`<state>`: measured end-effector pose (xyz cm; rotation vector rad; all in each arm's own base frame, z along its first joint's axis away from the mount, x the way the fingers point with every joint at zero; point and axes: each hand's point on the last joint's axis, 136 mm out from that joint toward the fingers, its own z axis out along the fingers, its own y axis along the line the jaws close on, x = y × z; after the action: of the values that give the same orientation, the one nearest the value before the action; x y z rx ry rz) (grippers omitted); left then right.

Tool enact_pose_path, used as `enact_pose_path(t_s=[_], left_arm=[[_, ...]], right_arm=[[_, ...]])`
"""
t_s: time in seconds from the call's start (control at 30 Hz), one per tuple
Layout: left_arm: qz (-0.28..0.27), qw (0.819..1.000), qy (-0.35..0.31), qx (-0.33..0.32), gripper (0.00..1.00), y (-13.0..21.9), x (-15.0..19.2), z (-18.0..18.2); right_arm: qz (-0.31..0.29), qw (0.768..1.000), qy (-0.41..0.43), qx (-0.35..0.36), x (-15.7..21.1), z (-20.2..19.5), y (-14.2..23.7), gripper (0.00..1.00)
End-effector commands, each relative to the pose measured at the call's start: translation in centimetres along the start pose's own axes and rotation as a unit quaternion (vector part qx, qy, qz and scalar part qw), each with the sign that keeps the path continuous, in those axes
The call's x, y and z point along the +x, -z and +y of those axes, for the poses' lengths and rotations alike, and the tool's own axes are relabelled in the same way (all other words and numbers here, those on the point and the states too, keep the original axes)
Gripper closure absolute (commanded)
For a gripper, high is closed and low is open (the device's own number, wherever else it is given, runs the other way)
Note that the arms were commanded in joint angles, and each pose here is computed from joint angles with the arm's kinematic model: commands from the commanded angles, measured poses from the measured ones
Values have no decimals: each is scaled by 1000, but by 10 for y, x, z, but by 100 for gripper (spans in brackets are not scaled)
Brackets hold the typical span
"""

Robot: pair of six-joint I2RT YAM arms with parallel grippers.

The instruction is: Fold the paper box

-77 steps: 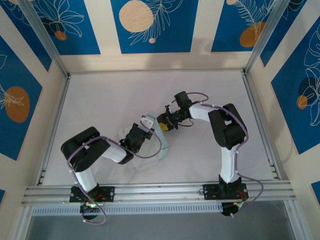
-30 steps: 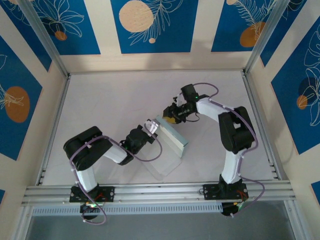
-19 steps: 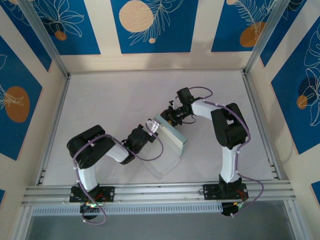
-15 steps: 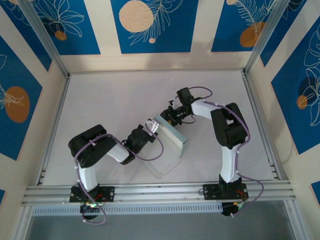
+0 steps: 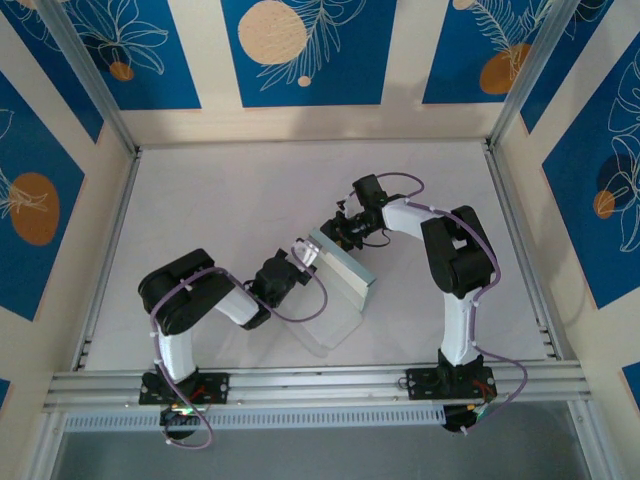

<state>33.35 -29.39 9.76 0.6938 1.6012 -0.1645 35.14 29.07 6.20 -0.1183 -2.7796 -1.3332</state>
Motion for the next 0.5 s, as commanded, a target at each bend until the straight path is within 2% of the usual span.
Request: enact_pose_path(t_s=[0.0,0.17,0.3,0.47], left_arm=[[31,998,-47,-21,100,-7,11,1],[44,992,-87,-85,100,-6,13,19],[37,991,-98,-84,100,-4,12,18],[23,993,-91,-69,100,-2,6,14]], right_arm=[[66,997,17,-48,45,40,-8,68],[63,997,-1,-41,58,43,-9,68],[43,998,-16,-30,61,41,-3,63],[21,999,-23,-11,61,34,7,62]])
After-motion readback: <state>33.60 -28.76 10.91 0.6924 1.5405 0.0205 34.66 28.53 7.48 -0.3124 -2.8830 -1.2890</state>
